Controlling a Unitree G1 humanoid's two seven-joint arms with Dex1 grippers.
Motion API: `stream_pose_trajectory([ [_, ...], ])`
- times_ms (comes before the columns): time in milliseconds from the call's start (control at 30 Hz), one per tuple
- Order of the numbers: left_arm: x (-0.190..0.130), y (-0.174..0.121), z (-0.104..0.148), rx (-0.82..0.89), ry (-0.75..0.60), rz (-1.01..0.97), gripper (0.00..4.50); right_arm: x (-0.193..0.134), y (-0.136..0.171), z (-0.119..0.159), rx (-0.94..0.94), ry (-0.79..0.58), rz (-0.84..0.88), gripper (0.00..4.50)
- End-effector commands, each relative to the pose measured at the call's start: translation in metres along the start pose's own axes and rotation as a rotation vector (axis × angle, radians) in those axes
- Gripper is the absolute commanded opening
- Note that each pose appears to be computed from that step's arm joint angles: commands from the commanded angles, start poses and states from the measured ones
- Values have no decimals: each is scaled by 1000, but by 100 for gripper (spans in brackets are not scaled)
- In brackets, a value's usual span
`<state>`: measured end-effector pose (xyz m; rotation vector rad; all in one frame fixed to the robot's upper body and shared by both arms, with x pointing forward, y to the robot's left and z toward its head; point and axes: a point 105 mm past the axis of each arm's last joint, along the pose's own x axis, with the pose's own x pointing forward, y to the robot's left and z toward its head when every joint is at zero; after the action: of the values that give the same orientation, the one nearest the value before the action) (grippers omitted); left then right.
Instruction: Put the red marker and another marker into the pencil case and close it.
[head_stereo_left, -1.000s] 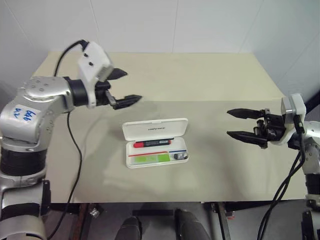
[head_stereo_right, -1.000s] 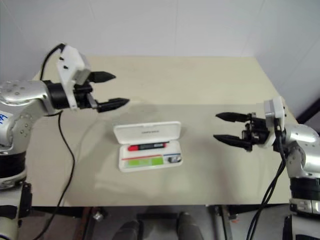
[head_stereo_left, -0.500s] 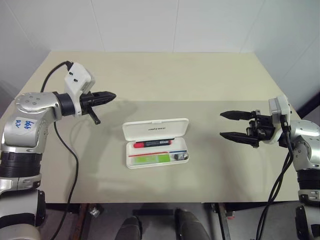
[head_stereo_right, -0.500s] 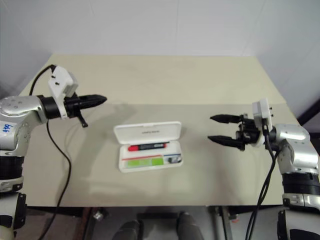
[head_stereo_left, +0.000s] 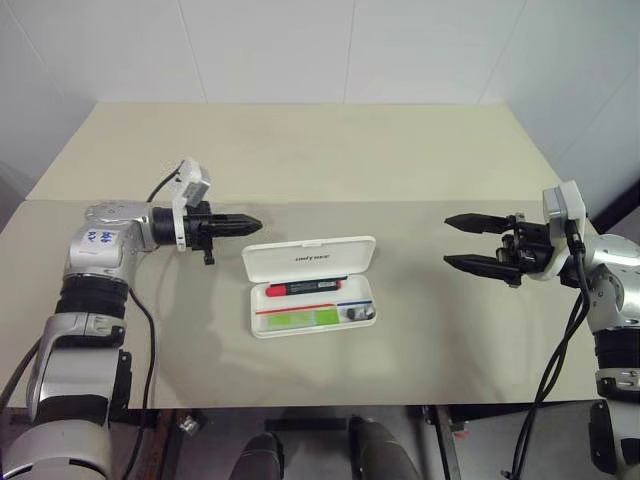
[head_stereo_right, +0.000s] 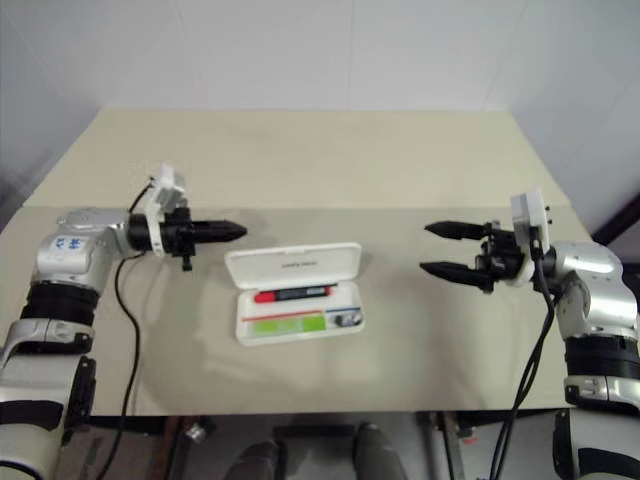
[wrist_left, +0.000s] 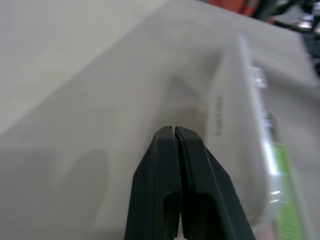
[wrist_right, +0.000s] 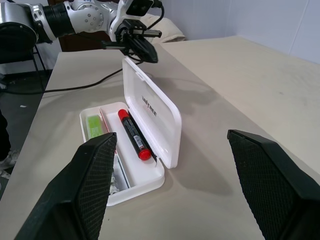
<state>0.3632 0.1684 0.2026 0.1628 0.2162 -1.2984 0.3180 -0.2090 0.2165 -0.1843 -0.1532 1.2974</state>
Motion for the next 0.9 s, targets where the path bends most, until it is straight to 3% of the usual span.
stream_pose_trajectory([
  [33, 3, -13, 3, 20, 42, -114, 8, -4, 7, 10, -44, 10, 76, 450],
  [233, 9, -35, 2, 46, 113, -244, 8, -6, 9, 9, -39, 15, 74, 450],
  [533, 22, -66, -21, 140, 307, -370, 8, -3, 16, 11, -10, -3, 127, 450],
  [733, 27, -62, -54, 237, 516, -364, 8, 2, 16, 9, -3, 9, 162, 450],
  [900, 35, -58, -59, 280, 539, -358, 8, 6, 14, 4, -8, 9, 157, 450],
])
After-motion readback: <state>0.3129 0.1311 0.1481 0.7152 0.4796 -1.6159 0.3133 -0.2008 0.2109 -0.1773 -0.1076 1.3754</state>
